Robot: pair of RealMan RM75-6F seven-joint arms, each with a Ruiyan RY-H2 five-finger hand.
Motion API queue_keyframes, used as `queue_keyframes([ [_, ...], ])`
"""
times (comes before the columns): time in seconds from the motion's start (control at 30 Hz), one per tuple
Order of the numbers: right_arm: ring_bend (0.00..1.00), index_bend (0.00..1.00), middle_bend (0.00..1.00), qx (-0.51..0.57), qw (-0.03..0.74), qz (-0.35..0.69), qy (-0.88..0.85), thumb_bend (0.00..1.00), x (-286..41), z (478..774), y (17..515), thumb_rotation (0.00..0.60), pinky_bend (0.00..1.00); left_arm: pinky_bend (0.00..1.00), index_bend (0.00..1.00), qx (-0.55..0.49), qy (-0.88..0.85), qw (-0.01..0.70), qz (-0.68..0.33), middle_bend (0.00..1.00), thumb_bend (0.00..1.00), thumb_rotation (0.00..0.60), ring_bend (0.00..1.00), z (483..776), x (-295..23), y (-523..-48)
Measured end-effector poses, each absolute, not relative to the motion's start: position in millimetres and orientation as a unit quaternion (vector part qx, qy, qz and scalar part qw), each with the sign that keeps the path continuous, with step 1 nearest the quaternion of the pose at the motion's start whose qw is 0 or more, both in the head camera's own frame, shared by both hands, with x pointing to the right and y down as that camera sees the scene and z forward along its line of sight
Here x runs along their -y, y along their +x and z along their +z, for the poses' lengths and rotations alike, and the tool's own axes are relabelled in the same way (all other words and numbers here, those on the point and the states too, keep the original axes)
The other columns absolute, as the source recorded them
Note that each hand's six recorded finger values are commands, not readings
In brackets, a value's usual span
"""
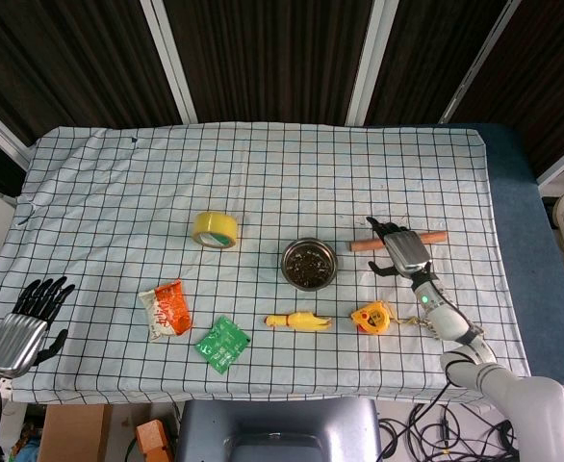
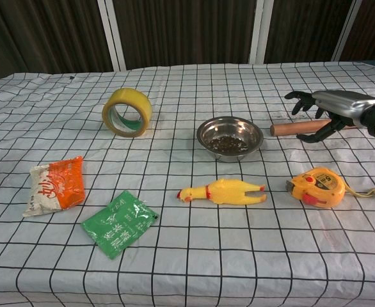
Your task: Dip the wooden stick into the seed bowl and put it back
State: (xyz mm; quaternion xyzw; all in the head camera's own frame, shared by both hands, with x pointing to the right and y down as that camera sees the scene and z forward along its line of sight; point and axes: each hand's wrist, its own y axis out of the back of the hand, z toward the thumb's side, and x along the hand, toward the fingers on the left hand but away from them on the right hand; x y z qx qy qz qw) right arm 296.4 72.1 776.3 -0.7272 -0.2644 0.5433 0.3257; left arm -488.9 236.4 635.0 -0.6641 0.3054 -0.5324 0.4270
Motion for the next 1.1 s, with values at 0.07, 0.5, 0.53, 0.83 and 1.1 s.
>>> queue_keyframes([
  [0.07,0.14,0.02,0.19,0.262,0.326,0.544,-0.727,0.26,-73,775,297,0.488,0.28,0.06,0.00,-0.306,-0.664,0.427,-0.532,0.00,0.42,0.600,0.00,635,-236,-489],
  [0.5,0.00,0.00,0.01,0.292,0.381,0.480,-0.734,0.26,-88,718,292,0.470,0.10,0.05,0.00,-0.354,-0.643,0.427,-0.528,0.00,0.42,0.600,0.00,599,-232,-498],
  [0.53,0.00,0.00,0.00,0.290,0.389,0.478,-0.732,0.26,-94,710,293,0.473,0.06,0.05,0.00,-0.357,-0.642,0.424,-0.531,0.00,0.42,0.600,0.00,596,-234,-498],
  [0.83,0.00,0.00,0.00,0.284,0.473,0.536,-0.639,0.26,-185,610,325,0.483,0.00,0.04,0.00,-0.366,-0.661,0.370,-0.541,0.00,0.42,0.600,0.00,569,-260,-467],
  [1.1,0.00,0.00,0.00,0.317,0.462,0.588,-0.583,0.26,-223,572,370,0.483,0.00,0.04,0.00,-0.332,-0.662,0.387,-0.549,0.00,0.42,0.600,0.00,572,-272,-469],
])
